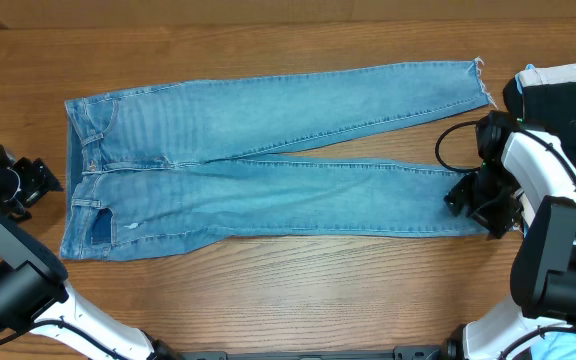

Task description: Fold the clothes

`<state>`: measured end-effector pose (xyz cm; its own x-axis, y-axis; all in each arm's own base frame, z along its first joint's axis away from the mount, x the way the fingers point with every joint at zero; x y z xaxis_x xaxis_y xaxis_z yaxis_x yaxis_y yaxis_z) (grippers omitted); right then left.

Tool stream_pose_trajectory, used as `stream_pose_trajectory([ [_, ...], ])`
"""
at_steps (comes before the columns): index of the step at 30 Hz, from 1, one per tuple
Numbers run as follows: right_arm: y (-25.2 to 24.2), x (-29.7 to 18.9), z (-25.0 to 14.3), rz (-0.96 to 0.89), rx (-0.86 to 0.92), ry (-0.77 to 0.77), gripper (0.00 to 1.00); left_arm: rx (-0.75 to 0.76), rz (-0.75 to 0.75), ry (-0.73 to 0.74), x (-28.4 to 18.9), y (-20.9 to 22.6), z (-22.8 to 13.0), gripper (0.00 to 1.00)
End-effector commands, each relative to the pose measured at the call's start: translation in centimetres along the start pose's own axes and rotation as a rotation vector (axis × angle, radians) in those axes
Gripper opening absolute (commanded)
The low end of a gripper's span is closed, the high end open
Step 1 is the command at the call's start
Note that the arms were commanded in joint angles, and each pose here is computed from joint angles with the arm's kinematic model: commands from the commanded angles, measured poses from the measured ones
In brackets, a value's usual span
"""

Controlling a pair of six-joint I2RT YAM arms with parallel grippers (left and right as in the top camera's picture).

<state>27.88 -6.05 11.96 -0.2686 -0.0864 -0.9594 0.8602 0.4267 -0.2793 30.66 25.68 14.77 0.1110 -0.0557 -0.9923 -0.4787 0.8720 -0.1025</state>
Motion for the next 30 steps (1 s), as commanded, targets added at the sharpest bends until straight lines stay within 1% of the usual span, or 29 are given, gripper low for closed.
stream_pose_trajectory([
  [1, 0.6, -0.5, 0.8, 0.139, -0.03, 0.005, 0.87, 0.024, -0.082, -0.024, -0.3, -0.5, 0.4, 0.86],
  [3, 1.7, -0.7, 1.1, 0.246, -0.1, 0.025, 0.89, 0.041, -0.12, -0.008, -0.3, -0.8, 0.1, 0.86],
  [6, 3.0, -1.2, 0.9, 0.388, -0.193, 0.07, 0.89, 0.064, -0.171, 0.021, -0.4, -1.3, -0.5, 0.81],
  [7, 3.5, -1.5, 0.8, 0.446, -0.233, 0.082, 0.89, 0.072, -0.197, 0.023, -0.5, -1.5, -0.6, 0.73],
  [8, 3.9, -1.7, 0.8, 0.492, -0.264, 0.091, 0.88, 0.108, -0.248, 0.016, -0.6, -2.0, -0.7, 0.51],
  [9, 4.3, -2.1, 0.7, 0.536, -0.292, 0.102, 0.88, 0.14, -0.29, 0.009, -0.7, -2.4, -0.8, 0.42],
  [10, 4.5, -2.5, 0.6, 0.572, -0.319, 0.111, 0.87, 0.166, -0.324, 0.004, -0.9, -2.7, -0.9, 0.41],
  [11, 4.7, -3.0, 0.5, 0.604, -0.341, 0.111, 0.87, 0.184, -0.341, 0.002, -1.1, -3.1, -1.0, 0.4],
  [13, 4.6, -4.3, 0.3, 0.663, -0.389, 0.101, 0.86, 0.214, -0.319, 0.007, -1.6, -3.8, -1.1, 0.4],
  [16, 3.8, -6.9, -0.2, 0.755, -0.453, 0.044, 0.86, 0.224, -0.182, 0.007, -2.1, -4.2, -0.9, 0.4],
  [18, 3.0, -8.7, -0.6, 0.802, -0.485, -0.008, 0.87, 0.242, -0.129, -0.024, -2.0, -4.6, -0.1, 0.45],
  [20, 2.3, -10.0, -0.9, 0.833, -0.504, -0.056, 0.88, 0.278, -0.119, -0.047, -1.5, -5.2, 0.5, 0.5],
  [21, 1.7, -10.9, -1.2, 0.855, -0.508, -0.084, 0.89, 0.317, -0.117, -0.06, -1.2, -5.8, 0.9, 0.52],
  [23, 1.1, -11.9, -1.5, 0.878, -0.512, -0.116, 0.9, 0.404, -0.103, -0.081, -0.6, -7.1, 1.6, 0.54],
  [25, 0.8, -12.4, -1.7, 0.889, -0.515, -0.13, 0.9, 0.452, -0.053, -0.096, -0.4, -8.2, 2.0, 0.59],
  [27, 0.7, -12.4, -1.8, 0.89, -0.512, -0.127, 0.9, 0.481, 0.025, -0.091, -0.2, -8.8, 2.3, 0.61],
  [30, 0.7, -12.4, -1.8, 0.888, -0.508, -0.125, 0.89, 0.495, 0.049, -0.08, 0.0, -9.2, 2.3, 0.62],
])
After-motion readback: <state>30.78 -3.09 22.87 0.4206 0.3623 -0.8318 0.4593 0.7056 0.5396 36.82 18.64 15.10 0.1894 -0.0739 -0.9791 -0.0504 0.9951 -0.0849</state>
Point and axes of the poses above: each gripper's point midway between its finger pads, its own x axis out along the fingers, its own y axis along the line the jaws close on, z = x × y, the point moved 9 cm from there along -x, back along the fingers, and after that the axes turned 15 degrees about x, right-handed, at the moved point
